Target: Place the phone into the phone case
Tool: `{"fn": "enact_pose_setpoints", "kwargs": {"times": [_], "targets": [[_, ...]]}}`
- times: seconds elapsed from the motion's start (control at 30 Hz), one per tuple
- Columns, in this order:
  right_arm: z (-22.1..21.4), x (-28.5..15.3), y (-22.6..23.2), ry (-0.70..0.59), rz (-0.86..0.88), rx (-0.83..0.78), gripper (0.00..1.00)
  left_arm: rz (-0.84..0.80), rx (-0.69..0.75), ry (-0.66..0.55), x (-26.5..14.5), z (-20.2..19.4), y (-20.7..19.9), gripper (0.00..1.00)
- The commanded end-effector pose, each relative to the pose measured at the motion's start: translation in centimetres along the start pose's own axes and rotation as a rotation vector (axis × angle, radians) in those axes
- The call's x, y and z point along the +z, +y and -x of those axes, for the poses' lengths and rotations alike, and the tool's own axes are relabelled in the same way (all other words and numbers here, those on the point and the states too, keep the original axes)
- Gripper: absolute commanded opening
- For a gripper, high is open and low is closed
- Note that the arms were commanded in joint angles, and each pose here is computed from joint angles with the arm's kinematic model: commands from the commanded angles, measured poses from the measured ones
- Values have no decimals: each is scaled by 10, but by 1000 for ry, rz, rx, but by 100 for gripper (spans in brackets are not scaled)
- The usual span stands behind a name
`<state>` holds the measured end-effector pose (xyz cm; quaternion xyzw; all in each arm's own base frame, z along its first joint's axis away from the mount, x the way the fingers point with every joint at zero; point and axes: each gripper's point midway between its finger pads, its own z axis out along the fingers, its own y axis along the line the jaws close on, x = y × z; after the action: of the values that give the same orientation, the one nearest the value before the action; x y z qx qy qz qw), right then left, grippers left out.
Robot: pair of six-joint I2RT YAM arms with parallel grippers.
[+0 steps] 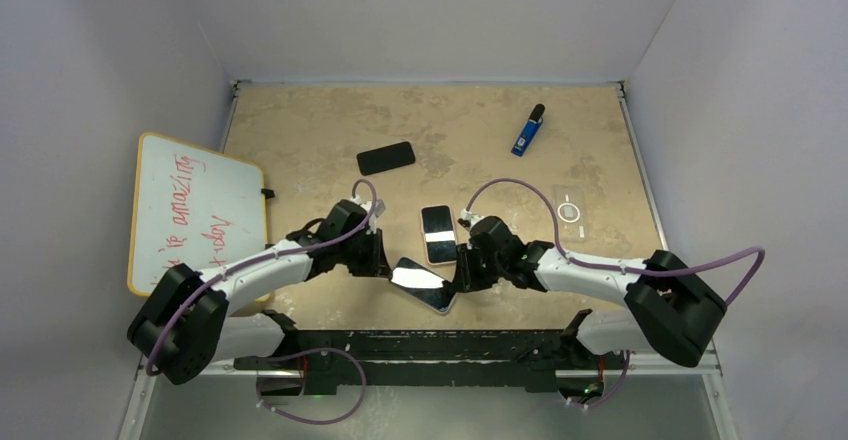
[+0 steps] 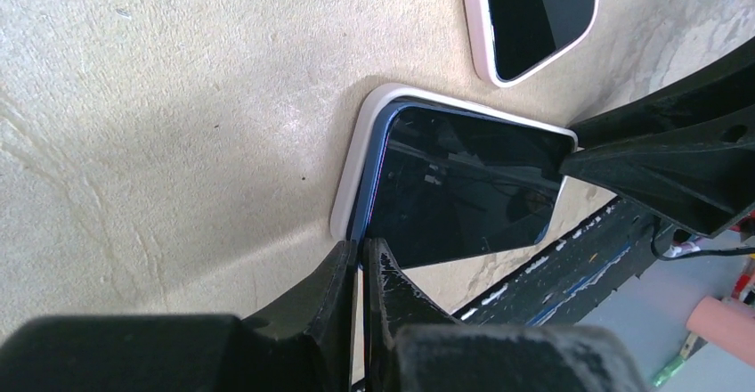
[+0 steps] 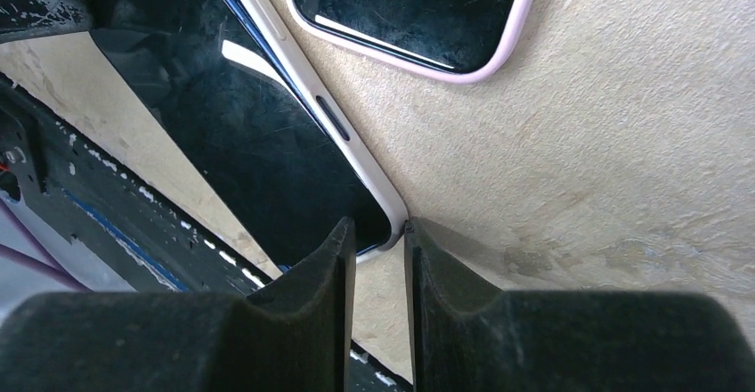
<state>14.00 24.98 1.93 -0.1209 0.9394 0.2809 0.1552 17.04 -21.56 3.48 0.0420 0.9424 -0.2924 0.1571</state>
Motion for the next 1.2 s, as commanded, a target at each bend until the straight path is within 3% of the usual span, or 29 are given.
{"fn": "enact_pose_setpoints", "kwargs": {"times": [0.0, 0.13, 0.33, 0.47, 0.8, 1.0, 1.17], "targets": [[0, 3, 6, -9, 35, 4, 25, -59, 17, -32, 5, 8, -20, 8], [-3, 3, 4, 2, 34, 11, 25, -39, 14, -32, 5, 9, -19, 12], [-6, -8, 9, 1, 56, 19, 28, 67, 22, -43, -8, 11, -4, 32], [-11, -11, 10, 28, 64, -3, 33, 72, 21, -55, -16, 11, -5, 39], [-12, -10, 11, 35, 68, 2, 36, -61, -20, -29, -14, -6, -19, 41], [20, -15, 17, -71, 48, -50, 51, -87, -43, -10, -9, -12, -21, 38], [31, -4, 24, -57, 70, -110, 59, -86, -54, -13, -4, -12, -18, 35]]}}
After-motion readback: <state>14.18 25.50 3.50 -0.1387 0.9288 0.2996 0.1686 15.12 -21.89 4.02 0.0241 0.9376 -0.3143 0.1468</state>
